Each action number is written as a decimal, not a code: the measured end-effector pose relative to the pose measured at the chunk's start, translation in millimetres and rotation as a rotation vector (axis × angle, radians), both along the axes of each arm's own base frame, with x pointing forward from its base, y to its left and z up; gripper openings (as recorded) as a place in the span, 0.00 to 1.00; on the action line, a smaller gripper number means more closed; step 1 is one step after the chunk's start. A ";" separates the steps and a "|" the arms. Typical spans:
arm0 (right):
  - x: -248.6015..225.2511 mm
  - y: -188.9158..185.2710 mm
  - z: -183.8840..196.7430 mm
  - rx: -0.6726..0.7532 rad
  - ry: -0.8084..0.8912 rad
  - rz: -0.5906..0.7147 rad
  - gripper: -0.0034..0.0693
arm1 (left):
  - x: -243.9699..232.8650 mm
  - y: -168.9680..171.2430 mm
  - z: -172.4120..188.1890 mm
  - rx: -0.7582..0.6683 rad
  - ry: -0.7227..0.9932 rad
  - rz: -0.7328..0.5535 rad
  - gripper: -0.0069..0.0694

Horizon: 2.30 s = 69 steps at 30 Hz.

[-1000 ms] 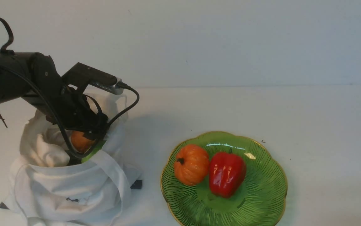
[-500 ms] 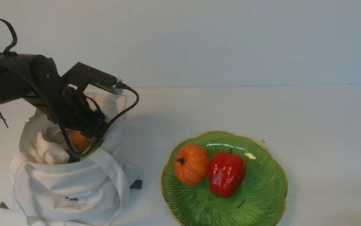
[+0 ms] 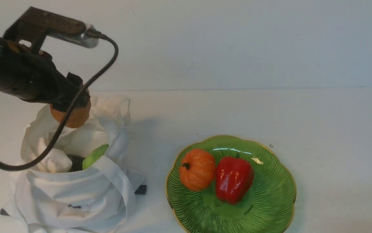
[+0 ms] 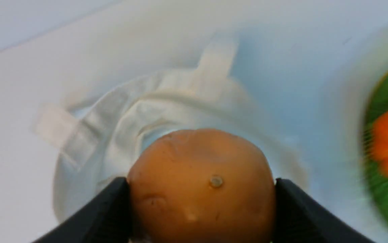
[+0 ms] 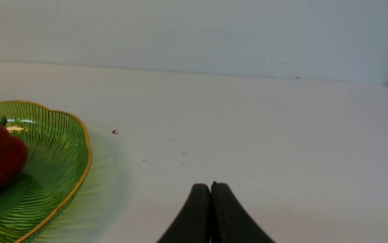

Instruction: Take vegetables from cloth bag on white table place on plate.

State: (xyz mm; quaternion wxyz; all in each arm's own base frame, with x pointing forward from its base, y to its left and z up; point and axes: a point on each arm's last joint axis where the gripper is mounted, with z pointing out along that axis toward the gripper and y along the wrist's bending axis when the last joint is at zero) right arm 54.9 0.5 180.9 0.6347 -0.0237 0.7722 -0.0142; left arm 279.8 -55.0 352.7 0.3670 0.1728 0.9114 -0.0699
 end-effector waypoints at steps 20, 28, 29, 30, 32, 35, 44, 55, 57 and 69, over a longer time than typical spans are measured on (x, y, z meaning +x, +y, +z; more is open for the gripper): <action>0.0 0.0 0.0 0.000 0.000 0.000 0.03 | -50.8 -183.3 -81.9 -0.090 0.285 -0.675 0.70; 0.0 0.0 0.0 0.000 0.000 0.000 0.03 | -33.8 -197.6 -127.7 -0.049 0.358 -0.640 0.70; 0.0 0.0 0.0 0.000 0.000 0.000 0.03 | -31.8 -198.1 -128.6 -0.045 0.342 -0.636 0.72; 0.0 0.0 0.0 0.000 0.000 0.000 0.03 | -31.3 -198.1 -128.5 -0.043 0.333 -0.639 0.75; 0.0 0.0 0.0 0.000 0.000 0.000 0.03 | -30.6 -198.0 -126.1 -0.046 0.314 -0.636 0.82; 0.0 0.0 0.0 0.000 0.000 0.000 0.03 | -30.0 -198.1 -118.8 -0.056 0.304 -0.623 0.90; 0.0 0.0 0.0 0.000 0.000 0.000 0.03 | -28.8 -194.2 -61.2 -0.047 0.224 -0.619 0.80; 0.0 0.0 0.0 0.000 0.000 0.000 0.03 | -68.6 -116.6 62.5 0.150 -0.061 -0.398 0.11; 0.0 0.0 0.0 0.000 0.000 0.000 0.03 | -87.4 -87.4 85.3 0.177 -0.129 -0.292 0.09; 0.0 0.0 0.0 0.001 0.000 0.000 0.03 | -207.4 32.6 106.3 -0.080 -0.360 0.005 0.08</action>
